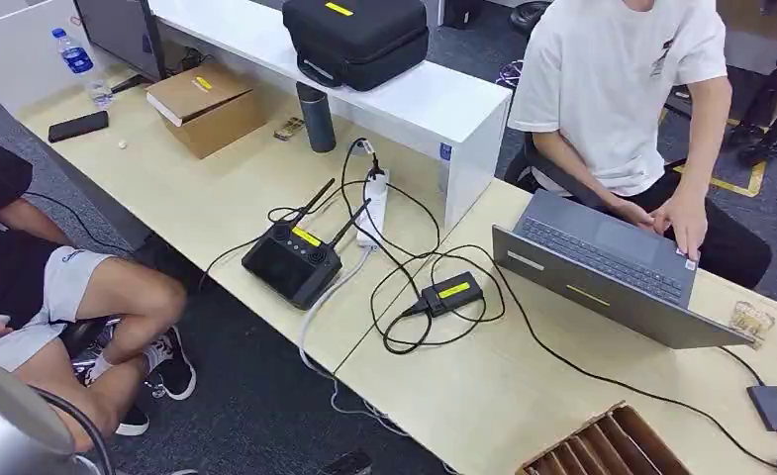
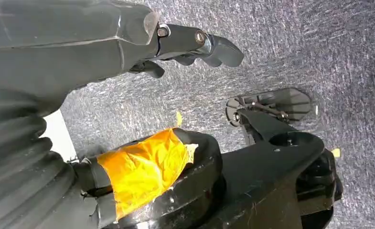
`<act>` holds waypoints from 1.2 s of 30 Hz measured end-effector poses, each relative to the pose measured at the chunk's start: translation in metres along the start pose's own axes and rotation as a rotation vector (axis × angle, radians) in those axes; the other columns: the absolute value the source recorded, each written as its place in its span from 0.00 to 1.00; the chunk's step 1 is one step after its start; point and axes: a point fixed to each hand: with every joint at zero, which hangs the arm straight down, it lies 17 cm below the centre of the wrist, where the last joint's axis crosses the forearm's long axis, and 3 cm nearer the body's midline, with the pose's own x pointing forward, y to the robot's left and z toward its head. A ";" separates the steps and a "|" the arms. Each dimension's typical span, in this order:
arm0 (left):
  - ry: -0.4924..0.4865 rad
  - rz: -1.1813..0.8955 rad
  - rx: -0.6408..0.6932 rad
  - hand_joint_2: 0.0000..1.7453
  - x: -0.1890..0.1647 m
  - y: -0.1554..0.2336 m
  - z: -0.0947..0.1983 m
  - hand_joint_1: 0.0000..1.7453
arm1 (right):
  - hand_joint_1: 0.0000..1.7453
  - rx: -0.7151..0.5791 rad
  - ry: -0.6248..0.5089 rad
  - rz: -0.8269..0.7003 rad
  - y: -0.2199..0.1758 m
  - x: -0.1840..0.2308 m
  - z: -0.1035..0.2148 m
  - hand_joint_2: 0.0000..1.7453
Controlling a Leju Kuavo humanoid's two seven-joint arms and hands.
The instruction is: Pass the card to the sensor for recognition and then transmit it.
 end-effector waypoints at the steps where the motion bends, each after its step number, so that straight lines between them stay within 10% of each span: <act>1: 0.000 0.000 0.000 1.00 0.000 0.000 0.000 0.00 | 0.00 0.000 0.001 0.001 0.000 -0.001 0.000 1.00; 36: 0.001 -0.019 0.002 1.00 -0.002 0.003 0.000 0.00 | 0.00 -0.062 0.075 0.054 -0.025 -0.034 -0.015 1.00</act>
